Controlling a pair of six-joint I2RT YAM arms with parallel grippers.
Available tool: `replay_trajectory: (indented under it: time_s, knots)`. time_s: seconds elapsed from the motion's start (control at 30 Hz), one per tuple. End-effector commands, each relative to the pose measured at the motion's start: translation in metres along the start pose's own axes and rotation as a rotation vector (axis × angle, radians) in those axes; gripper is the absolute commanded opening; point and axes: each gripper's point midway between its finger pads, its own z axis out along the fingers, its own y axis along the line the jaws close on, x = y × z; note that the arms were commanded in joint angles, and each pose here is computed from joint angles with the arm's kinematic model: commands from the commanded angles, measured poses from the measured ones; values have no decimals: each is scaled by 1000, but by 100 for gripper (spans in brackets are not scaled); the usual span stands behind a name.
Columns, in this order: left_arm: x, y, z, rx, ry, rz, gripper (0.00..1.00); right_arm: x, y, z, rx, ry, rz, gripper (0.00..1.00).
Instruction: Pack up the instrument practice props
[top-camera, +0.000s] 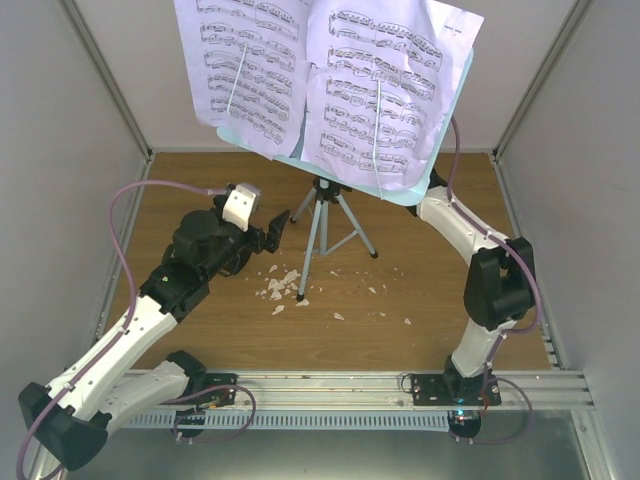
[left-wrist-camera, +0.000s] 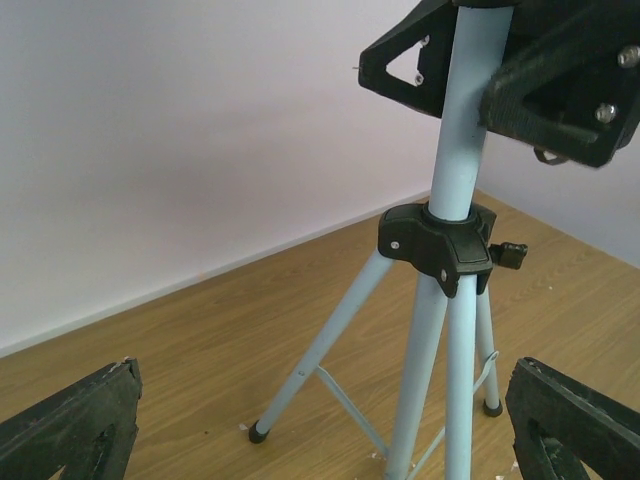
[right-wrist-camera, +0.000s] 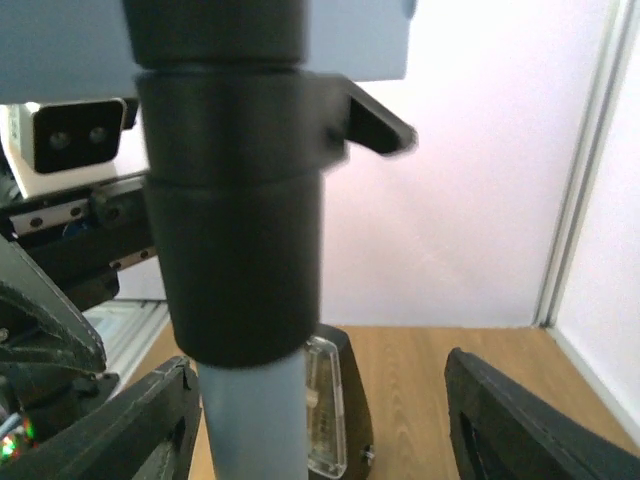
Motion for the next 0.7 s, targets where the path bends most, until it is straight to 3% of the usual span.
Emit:
replay_trajectory:
  time_s: [0.0, 0.17, 0.47, 0.67]
  knots:
    - [-12, -2, -1, 7, -62, 0, 99, -10, -8, -22, 124, -20, -45, 76]
    - [-13, -5, -2, 23, -73, 8, 99, -4, -18, -66, 279, -40, -13, 88]
    - [-20, -29, -4, 159, -88, -1, 93, 39, -5, -146, 780, -32, 154, 91]
    - [-12, -59, -11, 348, -46, -248, 83, 93, 46, -161, 886, -6, 259, 89]
